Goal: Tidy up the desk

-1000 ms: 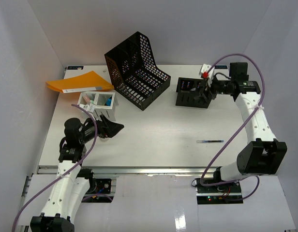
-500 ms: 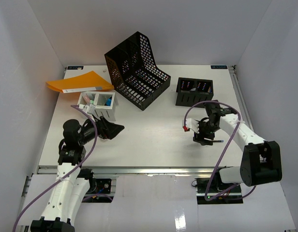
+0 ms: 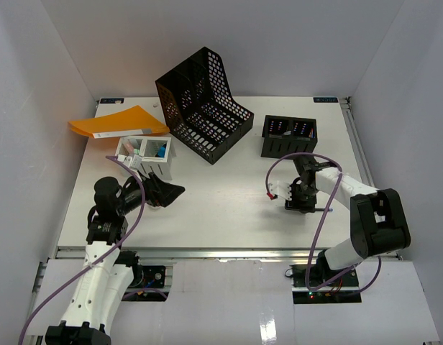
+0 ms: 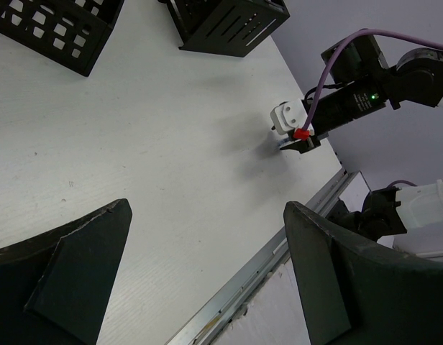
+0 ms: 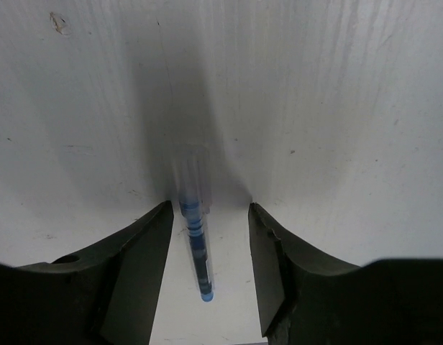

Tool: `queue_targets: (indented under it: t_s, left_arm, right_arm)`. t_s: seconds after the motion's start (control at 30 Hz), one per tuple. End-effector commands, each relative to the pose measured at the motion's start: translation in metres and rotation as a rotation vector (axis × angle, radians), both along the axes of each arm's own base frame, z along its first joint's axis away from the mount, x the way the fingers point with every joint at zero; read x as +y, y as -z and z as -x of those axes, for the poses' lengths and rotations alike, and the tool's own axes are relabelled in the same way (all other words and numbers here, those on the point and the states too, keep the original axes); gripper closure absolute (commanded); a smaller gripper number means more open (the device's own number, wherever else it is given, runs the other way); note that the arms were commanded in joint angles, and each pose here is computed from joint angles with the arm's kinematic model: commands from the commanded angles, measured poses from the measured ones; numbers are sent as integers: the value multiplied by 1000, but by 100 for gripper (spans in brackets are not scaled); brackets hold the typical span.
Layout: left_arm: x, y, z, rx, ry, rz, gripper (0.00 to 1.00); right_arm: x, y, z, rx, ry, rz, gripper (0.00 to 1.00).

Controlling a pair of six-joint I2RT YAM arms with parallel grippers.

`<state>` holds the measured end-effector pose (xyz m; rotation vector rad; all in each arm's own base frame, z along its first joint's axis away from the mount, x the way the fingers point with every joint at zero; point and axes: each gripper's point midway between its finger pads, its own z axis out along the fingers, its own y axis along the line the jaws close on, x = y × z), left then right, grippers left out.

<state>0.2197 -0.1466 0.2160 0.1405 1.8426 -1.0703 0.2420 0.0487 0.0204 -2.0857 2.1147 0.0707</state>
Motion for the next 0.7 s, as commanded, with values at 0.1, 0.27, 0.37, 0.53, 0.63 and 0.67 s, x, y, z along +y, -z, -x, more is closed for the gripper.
queue_targets:
  t_s: [0.1,0.27,0.37,0.53,0.63,0.67]
  left_arm:
    - [0,-8,-1,-33,4,-6,2]
    - [0,-8,-1,-31,4,-7,2]
    - [1,-7,-2,-30,0,-8,2]
    - [2,-7,-2,-28,-6,-11,2]
    - [2,-6,-3,-25,-11,-12,2]
    - [2,-6,-3,-24,-12,-12,2]
  right_arm:
    - [-3,12,7,21,-14,29,52]
    - [-3,22,14,54,-7,26,70]
    - [-1,26,17,75,0,20,80]
    - [12,17,11,64,10,-49,92]
    - [30,-5,3,42,14,-144,92]
    - [36,-15,-1,29,13,-176,92]
